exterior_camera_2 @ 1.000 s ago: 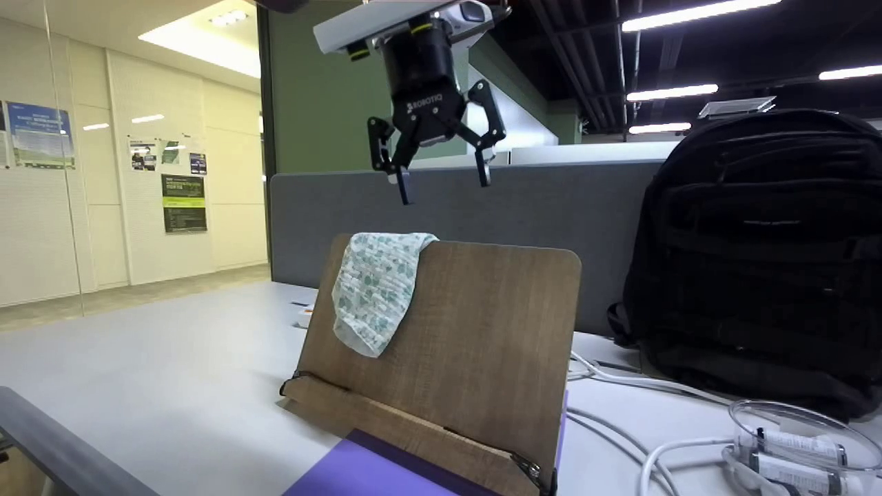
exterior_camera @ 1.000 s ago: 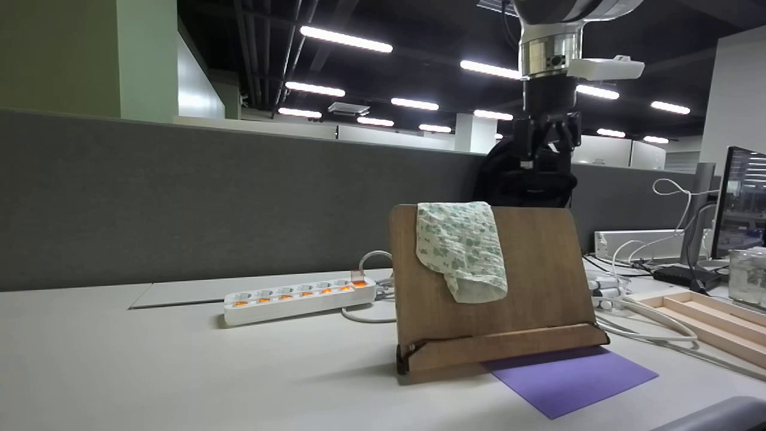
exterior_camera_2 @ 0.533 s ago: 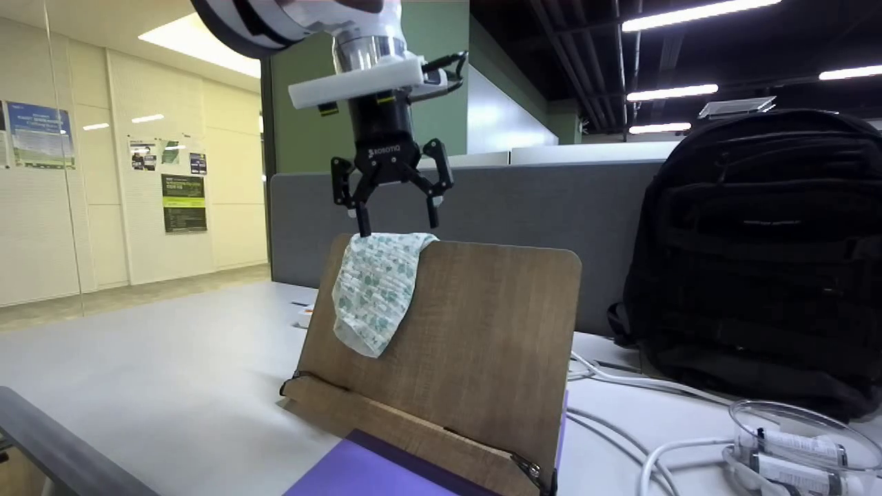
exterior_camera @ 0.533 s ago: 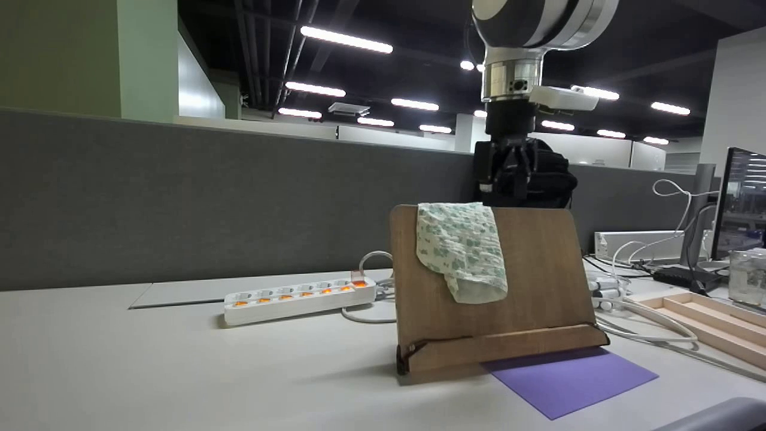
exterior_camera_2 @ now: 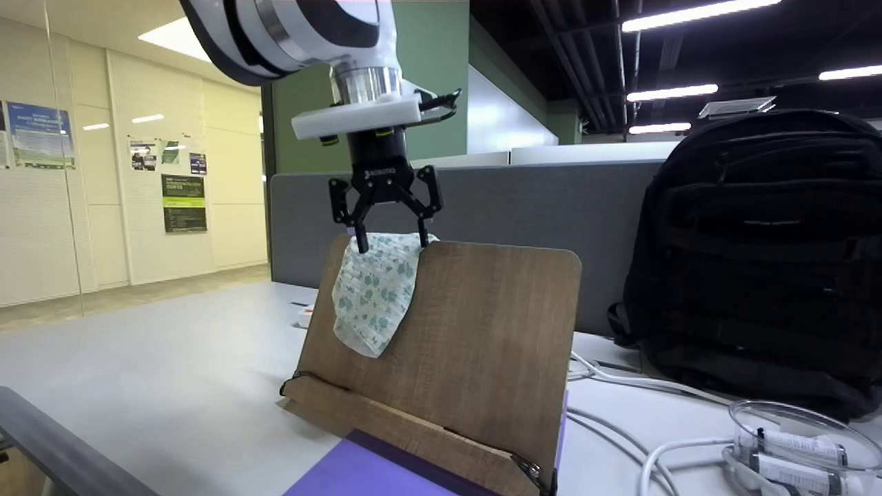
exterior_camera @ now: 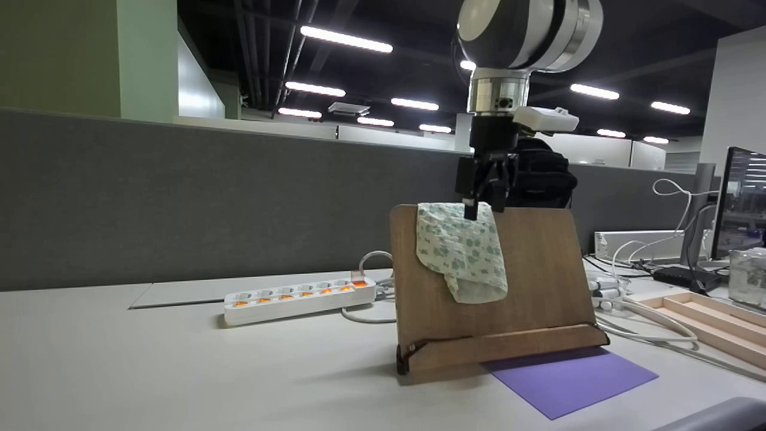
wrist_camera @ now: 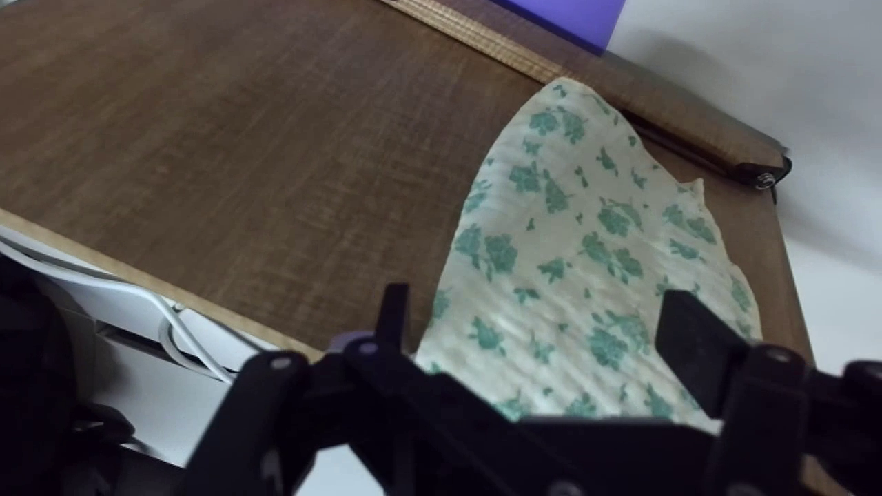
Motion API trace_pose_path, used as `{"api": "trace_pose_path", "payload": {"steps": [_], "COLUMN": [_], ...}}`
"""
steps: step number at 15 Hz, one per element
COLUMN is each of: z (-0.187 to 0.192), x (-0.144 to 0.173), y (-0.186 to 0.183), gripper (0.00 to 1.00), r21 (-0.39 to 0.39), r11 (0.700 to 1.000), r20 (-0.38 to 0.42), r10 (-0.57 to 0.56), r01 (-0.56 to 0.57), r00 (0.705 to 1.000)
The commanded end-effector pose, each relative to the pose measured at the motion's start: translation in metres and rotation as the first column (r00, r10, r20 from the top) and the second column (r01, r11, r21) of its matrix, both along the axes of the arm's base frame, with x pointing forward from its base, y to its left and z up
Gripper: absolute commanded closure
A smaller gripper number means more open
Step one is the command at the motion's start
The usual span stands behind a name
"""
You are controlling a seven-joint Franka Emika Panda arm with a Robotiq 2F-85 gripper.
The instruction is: Put the cloth on the table
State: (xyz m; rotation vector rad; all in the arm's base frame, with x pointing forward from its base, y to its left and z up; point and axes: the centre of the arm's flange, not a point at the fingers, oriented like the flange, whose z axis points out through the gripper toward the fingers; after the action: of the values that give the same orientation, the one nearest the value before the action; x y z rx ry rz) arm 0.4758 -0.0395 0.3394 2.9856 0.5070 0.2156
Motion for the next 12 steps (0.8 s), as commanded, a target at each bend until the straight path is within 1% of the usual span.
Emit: {"api": "trace_pose_path", "payload": {"steps": [1,9,10,12], "z": [-0.0034,-0.0025,-0.0027,-0.0034], "x": [0.0034,0.0040,0.0042,0.0049], "y": [-0.0024,-0.0011,-0.0006,0.0000], "gripper": [0.40,0.95,0.99,1.00], "r21": [0.018,0.021,0.018,0.017], "r11": [1.000,1.000,1.000,1.000], "r20": [0.027,0.048,0.049,0.046], "r10": [-0.001,0.009,0.012,0.012], "r01": [0.001,-0.010,-0.012,-0.013], "r00": [1.000,0.999,0.999,0.999]}}
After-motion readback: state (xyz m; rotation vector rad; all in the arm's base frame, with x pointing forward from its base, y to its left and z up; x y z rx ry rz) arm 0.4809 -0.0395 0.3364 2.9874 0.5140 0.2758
